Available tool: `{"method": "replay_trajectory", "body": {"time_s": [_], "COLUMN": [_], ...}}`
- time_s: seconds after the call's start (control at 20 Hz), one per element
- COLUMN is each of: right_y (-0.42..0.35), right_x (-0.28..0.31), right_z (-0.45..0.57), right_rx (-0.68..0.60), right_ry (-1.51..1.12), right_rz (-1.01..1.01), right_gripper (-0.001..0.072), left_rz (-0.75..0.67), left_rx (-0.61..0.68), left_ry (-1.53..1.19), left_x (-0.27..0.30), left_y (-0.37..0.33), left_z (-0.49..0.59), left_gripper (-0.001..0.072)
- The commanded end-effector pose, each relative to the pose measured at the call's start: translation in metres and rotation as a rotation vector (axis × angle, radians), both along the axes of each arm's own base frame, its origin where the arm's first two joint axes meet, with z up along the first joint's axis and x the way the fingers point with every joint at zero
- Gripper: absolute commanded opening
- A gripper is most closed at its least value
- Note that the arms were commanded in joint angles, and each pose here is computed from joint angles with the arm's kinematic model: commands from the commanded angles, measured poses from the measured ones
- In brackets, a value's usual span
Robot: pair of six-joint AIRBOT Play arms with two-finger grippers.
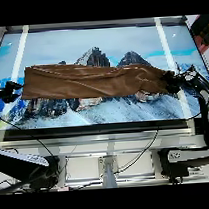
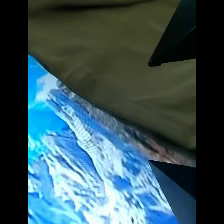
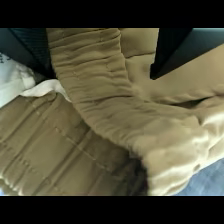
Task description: Fold the clothes and pants, and hang the long-sleeved shirts on hangers.
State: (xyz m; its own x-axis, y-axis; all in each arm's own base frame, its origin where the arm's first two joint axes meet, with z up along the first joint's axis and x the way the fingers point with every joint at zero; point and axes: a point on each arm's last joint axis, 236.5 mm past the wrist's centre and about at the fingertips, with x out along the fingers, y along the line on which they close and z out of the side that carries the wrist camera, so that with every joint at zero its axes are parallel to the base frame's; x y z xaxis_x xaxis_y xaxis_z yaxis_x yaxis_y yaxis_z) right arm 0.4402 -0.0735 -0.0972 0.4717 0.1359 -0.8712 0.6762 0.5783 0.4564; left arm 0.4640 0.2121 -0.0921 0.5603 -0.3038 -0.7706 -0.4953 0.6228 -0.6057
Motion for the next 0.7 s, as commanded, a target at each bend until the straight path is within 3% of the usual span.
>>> {"method": "replay_trajectory", "body": {"time_s": [0.0,0.05,0.15,0.2,0.3,0.35,0.4,0.5,0.55,0.6,0.65], "right_y": [0.015,0.016,0.016,0.016,0.015,0.015,0.015,0.014,0.013,0.011,0.009], "right_x": [-0.005,-0.005,-0.004,-0.003,-0.002,-0.002,-0.002,-0.002,-0.002,-0.004,-0.005], "right_z": [0.003,0.005,0.010,0.013,0.022,0.027,0.032,0.042,0.046,0.050,0.053], "right_rx": [0.077,0.080,0.079,0.074,0.041,0.024,0.005,-0.027,-0.039,-0.058,-0.077], "right_ry": [0.022,0.018,0.008,0.000,-0.028,-0.041,-0.055,-0.076,-0.082,-0.085,-0.088], "right_rz": [-0.007,-0.008,-0.008,-0.004,0.046,0.072,0.100,0.141,0.146,0.155,0.164], "right_gripper": [0.0681,0.0679,0.0585,0.0562,0.0559,0.0559,0.0559,0.0559,0.0559,0.0559,0.0559], "left_rz": [0.009,0.006,0.000,-0.008,-0.038,-0.054,-0.074,-0.116,-0.128,-0.134,-0.135], "left_rx": [-0.104,-0.128,-0.158,-0.153,-0.142,-0.137,-0.130,-0.118,-0.112,-0.103,-0.090], "left_ry": [-0.076,-0.111,-0.153,-0.160,-0.173,-0.179,-0.181,-0.184,-0.184,-0.185,-0.188], "left_x": [0.020,0.026,0.036,0.038,0.042,0.044,0.046,0.051,0.055,0.059,0.063], "left_y": [-0.014,-0.019,-0.027,-0.029,-0.036,-0.040,-0.046,-0.062,-0.069,-0.075,-0.078], "left_z": [-0.021,-0.020,-0.019,-0.019,-0.016,-0.016,-0.016,-0.017,-0.017,-0.018,-0.019], "left_gripper": [0.0714,0.0713,0.0712,0.0679,0.0679,0.0654,0.0571,0.0544,0.0489,0.0349,0.0113]}}
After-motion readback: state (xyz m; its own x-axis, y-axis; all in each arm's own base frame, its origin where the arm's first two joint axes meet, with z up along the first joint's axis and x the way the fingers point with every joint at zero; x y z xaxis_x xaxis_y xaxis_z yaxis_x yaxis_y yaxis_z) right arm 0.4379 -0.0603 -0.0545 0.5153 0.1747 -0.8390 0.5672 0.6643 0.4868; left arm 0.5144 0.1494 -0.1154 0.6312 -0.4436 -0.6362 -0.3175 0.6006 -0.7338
